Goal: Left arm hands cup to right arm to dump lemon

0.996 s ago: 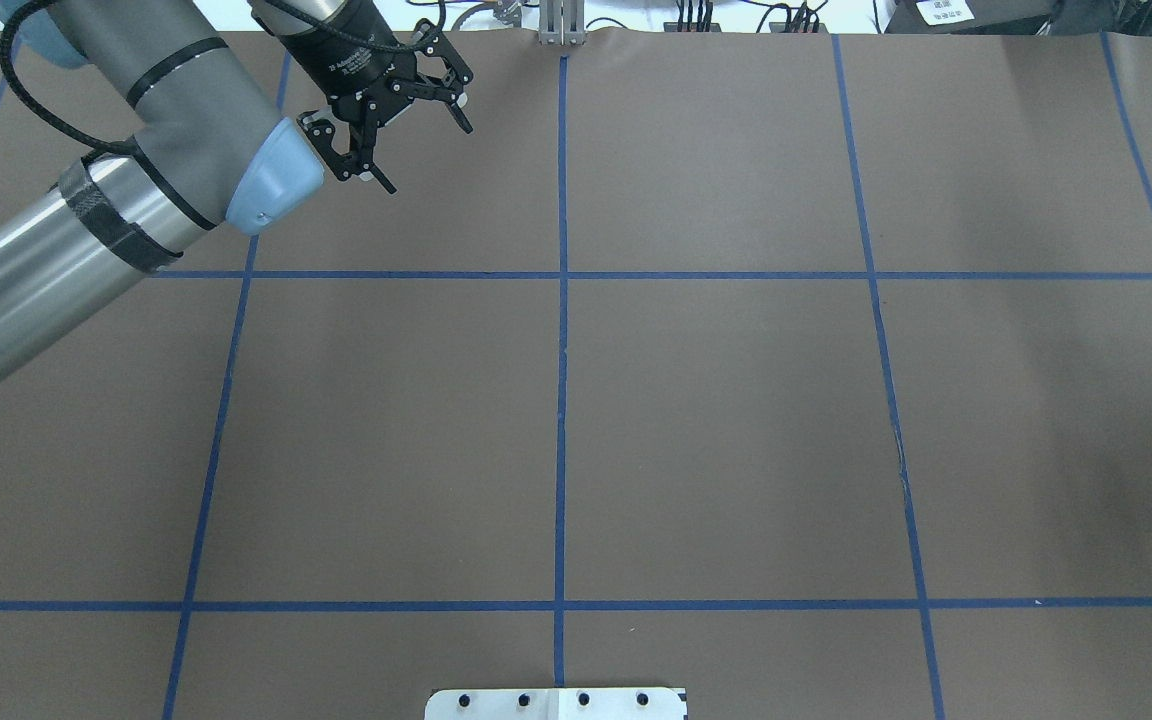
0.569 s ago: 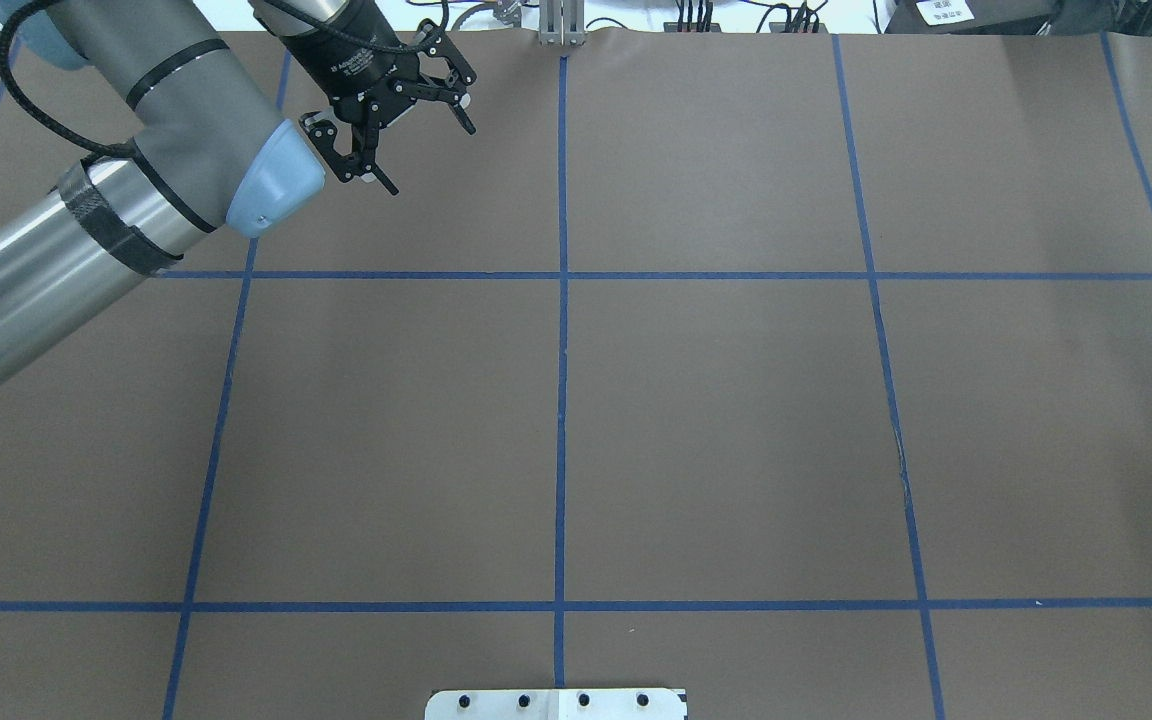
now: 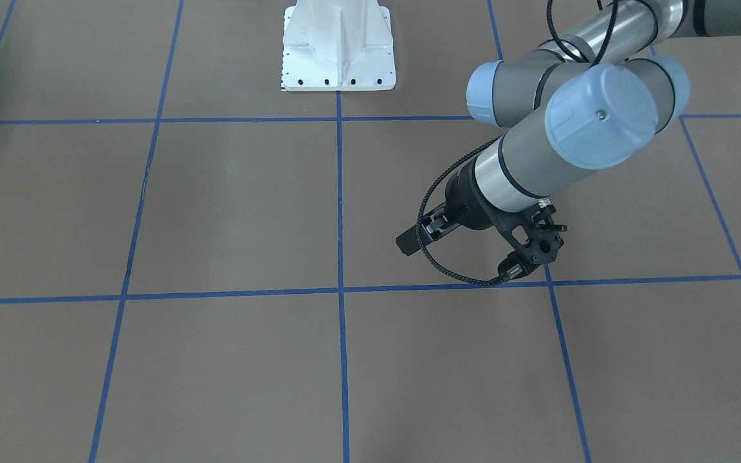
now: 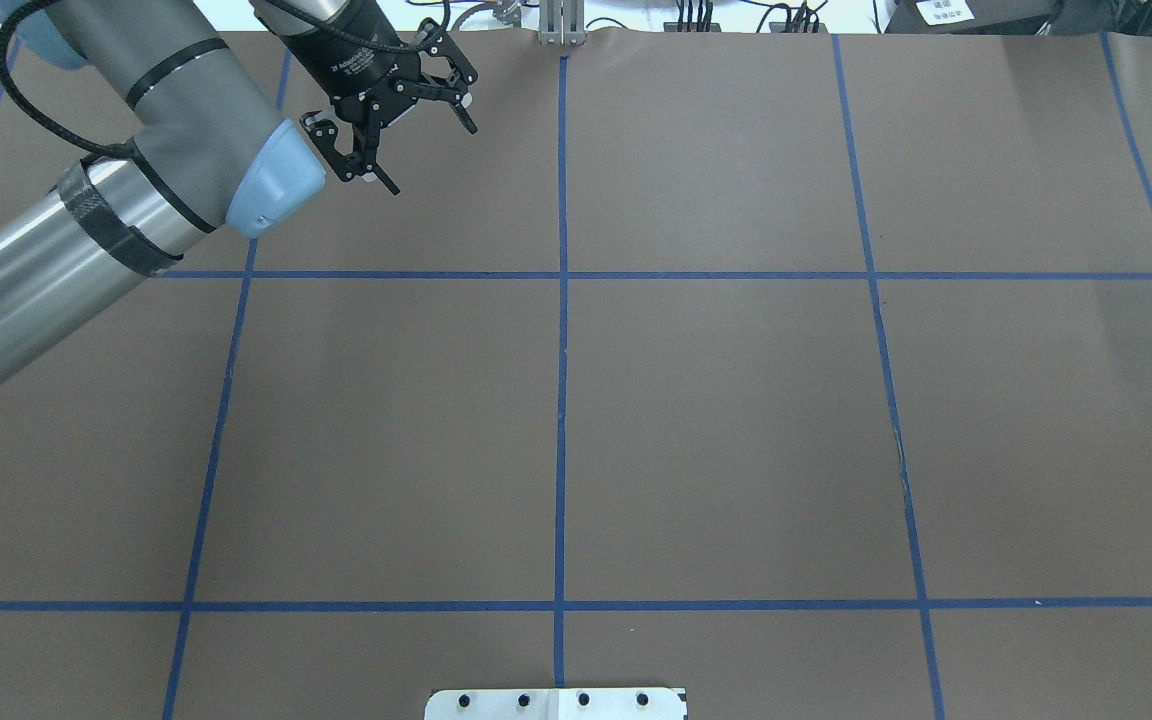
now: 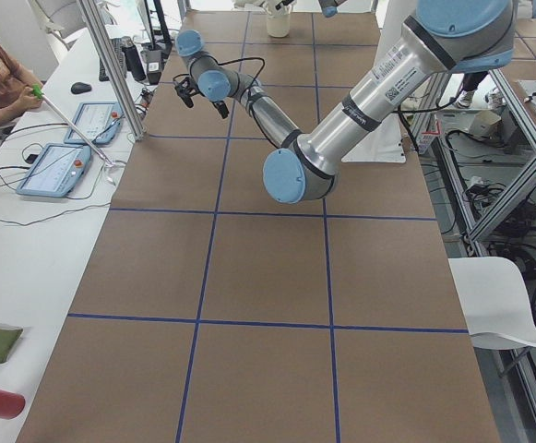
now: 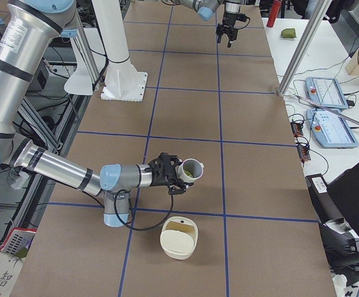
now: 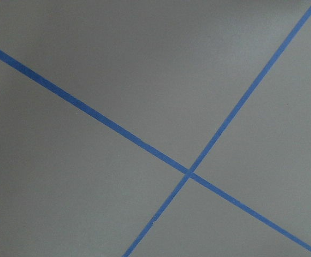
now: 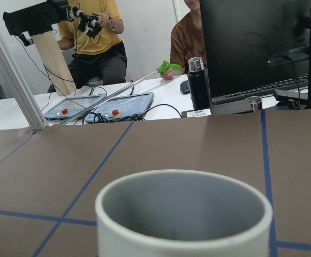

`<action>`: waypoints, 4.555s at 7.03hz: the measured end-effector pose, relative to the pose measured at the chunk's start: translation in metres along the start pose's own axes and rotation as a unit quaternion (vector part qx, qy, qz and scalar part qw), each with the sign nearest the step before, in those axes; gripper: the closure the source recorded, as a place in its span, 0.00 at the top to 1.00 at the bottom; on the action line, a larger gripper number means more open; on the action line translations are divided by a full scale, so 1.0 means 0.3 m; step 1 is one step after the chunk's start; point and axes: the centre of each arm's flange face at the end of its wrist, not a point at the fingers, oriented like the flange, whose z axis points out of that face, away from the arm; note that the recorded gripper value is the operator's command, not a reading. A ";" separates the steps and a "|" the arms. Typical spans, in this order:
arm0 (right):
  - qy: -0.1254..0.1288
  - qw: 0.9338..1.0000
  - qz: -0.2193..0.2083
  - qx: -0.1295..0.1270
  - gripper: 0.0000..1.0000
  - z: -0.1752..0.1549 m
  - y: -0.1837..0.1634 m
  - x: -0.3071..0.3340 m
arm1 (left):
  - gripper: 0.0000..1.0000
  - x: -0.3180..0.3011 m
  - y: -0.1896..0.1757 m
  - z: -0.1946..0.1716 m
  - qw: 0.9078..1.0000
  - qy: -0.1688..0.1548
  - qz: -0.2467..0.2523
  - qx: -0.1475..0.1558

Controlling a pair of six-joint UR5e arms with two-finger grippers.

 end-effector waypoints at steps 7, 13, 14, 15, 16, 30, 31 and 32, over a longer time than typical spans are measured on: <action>-0.022 0.953 0.297 0.051 0.01 -0.058 0.035 0.162 | 1.00 0.009 0.017 -0.066 1.000 0.014 0.008 0.006; -0.043 0.839 0.537 0.082 0.01 -0.031 -0.030 0.210 | 1.00 0.011 0.015 -0.158 0.999 0.030 0.014 0.018; -0.049 0.817 0.568 0.086 0.01 -0.032 -0.040 0.213 | 1.00 0.011 0.015 -0.166 0.999 0.032 0.019 0.019; -0.055 0.798 0.593 0.088 0.02 -0.035 -0.047 0.214 | 1.00 0.011 0.015 -0.168 0.999 0.032 0.029 0.020; -0.060 0.780 0.616 0.088 0.02 -0.040 -0.045 0.218 | 1.00 0.011 0.014 -0.169 0.999 0.032 0.036 0.022; -0.135 0.580 0.801 0.063 0.02 -0.127 -0.008 0.232 | 1.00 0.026 0.022 -0.171 0.998 0.034 0.045 0.034; -0.141 0.576 0.801 0.079 0.02 -0.142 -0.013 0.241 | 1.00 0.030 0.024 -0.174 0.998 0.034 0.046 0.035; -0.147 0.575 0.800 0.090 0.02 -0.172 -0.002 0.258 | 1.00 0.036 0.029 -0.177 0.998 0.036 0.047 0.036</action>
